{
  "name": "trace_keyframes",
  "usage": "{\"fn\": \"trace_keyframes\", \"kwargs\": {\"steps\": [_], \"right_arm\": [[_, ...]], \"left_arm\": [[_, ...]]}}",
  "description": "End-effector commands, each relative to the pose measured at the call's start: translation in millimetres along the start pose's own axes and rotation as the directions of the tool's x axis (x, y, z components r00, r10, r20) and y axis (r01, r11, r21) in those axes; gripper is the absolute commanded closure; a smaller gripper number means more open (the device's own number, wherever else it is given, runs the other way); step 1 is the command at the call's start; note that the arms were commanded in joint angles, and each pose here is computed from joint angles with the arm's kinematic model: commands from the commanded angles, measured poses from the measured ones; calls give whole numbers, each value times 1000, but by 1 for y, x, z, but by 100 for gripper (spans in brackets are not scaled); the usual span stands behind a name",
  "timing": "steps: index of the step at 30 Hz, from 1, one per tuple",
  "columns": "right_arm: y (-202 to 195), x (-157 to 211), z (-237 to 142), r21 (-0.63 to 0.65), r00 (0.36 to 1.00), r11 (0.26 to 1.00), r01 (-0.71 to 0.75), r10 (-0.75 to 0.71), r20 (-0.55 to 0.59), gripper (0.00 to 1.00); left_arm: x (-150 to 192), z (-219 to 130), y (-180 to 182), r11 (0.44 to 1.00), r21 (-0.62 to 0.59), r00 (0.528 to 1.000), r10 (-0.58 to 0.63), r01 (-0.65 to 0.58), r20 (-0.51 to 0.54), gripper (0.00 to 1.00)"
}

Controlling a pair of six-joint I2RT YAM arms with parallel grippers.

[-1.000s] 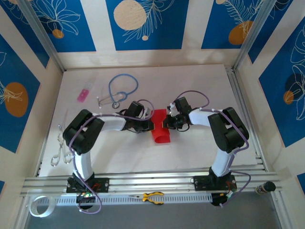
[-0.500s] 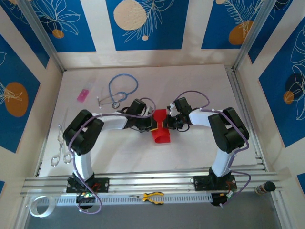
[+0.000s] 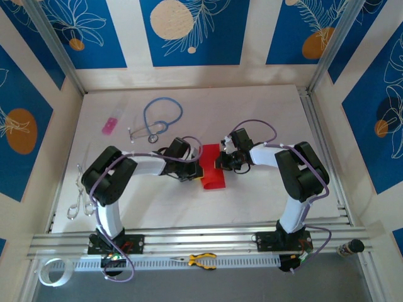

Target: Fold a paper plane with a square sheet of paper (pick it up from the middle)

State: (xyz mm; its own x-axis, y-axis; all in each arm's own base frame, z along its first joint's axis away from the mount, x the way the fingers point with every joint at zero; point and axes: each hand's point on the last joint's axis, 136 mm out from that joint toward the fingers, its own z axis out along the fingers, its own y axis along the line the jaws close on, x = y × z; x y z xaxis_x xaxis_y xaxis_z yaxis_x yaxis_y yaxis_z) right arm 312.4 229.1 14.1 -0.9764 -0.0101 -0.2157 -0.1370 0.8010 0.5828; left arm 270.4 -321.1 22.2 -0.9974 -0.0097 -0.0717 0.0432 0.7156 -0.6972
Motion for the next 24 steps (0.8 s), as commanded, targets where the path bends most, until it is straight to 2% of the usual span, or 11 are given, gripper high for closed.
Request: {"fn": "trace_keyframes", "kwargs": {"steps": [1, 6, 10, 17, 20, 24], "right_arm": [[-46, 36, 6, 171, 992, 982, -74, 90, -85, 100], [-45, 37, 6, 170, 992, 983, -76, 91, -85, 100], [-45, 37, 6, 170, 992, 983, -75, 91, -85, 100], [-47, 36, 5, 176, 992, 981, -82, 98, -83, 100], [-47, 36, 4, 172, 992, 981, -87, 102, -80, 100], [-47, 36, 4, 171, 992, 981, -88, 102, -78, 100]], "left_arm": [[-3, -11, -19, 1000, 16, 1000, 7, -7, 6, 100], [-10, -8, -40, 995, 103, 1000, -20, 18, 14, 100], [-5, 3, -39, 991, 131, 999, -32, 33, -7, 100], [27, 13, 6, 998, 21, 995, -62, 64, -84, 100], [45, 10, 29, 997, -53, 991, -66, 60, -114, 100], [58, 1, 40, 995, -92, 990, -58, 46, -127, 100]]}}
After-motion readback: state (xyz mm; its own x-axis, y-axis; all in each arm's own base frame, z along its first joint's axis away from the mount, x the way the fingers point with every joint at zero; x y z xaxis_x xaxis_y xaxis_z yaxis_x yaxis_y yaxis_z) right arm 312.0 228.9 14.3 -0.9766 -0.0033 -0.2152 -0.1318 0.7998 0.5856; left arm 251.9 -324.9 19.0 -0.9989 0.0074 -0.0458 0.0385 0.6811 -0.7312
